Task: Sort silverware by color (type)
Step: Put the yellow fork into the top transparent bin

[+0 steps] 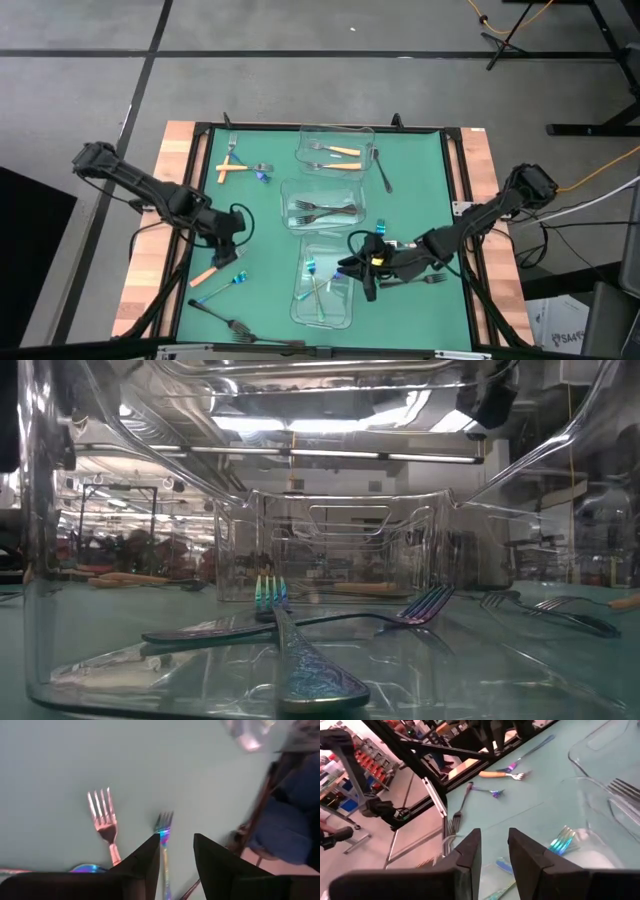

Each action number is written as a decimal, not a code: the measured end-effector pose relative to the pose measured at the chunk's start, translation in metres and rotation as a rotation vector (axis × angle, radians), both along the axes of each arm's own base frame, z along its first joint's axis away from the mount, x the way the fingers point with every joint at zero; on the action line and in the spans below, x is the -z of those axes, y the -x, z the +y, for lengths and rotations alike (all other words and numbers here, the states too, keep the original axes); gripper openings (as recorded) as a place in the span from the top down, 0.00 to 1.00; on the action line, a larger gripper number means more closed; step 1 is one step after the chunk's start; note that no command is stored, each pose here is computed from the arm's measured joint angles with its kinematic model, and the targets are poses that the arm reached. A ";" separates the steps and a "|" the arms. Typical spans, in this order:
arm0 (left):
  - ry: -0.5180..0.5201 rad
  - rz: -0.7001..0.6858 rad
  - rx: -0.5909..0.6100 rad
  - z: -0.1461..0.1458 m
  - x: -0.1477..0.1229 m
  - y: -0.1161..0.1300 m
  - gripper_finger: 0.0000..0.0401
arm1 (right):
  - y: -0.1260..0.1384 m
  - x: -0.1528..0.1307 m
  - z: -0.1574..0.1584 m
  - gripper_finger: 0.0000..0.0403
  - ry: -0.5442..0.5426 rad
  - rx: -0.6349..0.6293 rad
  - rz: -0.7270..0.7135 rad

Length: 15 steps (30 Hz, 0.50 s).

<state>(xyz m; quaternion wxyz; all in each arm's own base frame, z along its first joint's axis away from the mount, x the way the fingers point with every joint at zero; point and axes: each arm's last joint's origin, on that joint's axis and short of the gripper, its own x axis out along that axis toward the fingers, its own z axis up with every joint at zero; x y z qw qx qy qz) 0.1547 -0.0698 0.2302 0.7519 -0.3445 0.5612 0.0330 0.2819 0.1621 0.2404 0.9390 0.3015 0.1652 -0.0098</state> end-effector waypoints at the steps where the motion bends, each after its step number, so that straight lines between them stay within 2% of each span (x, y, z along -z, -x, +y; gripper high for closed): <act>1: -0.007 0.023 0.002 -0.001 0.003 -0.001 0.72 | 0.000 0.000 0.000 0.78 0.001 0.000 0.002; 8: -0.085 0.206 0.021 -0.012 0.029 -0.011 0.72 | -0.001 0.003 -0.004 0.78 0.009 -0.015 0.036; 15: -0.147 0.330 0.041 -0.020 0.052 -0.020 0.72 | 0.000 0.005 -0.004 0.78 0.019 -0.015 0.053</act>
